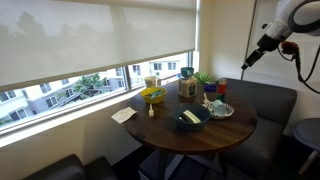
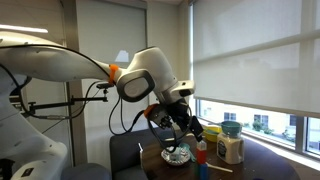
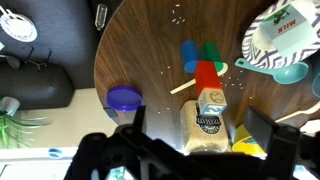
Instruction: Put the white block in the blue bowl
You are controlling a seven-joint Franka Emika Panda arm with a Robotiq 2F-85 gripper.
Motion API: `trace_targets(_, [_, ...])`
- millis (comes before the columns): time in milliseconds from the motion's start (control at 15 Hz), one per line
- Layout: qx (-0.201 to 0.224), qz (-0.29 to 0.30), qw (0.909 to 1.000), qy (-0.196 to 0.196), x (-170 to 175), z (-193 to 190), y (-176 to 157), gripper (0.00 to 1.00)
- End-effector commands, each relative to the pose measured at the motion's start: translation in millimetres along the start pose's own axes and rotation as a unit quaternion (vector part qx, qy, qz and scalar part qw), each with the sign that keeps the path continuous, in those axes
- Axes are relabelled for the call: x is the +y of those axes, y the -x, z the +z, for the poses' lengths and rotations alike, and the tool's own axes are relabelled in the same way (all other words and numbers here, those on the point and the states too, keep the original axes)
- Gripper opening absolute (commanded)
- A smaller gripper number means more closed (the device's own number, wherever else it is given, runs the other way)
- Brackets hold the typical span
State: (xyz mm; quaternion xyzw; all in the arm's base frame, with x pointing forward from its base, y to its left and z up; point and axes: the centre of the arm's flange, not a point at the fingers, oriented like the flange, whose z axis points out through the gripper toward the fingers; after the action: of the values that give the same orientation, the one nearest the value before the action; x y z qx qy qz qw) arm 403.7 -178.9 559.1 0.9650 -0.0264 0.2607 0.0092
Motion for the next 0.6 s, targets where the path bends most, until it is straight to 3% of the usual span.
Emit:
trace_targets(0, [0.010,0.008,0.9998,-0.015,-11,41,-33,1.00])
trace_targets(533, [-0.014,0.032,0.9986,-0.040,-26,79,-60,1.00])
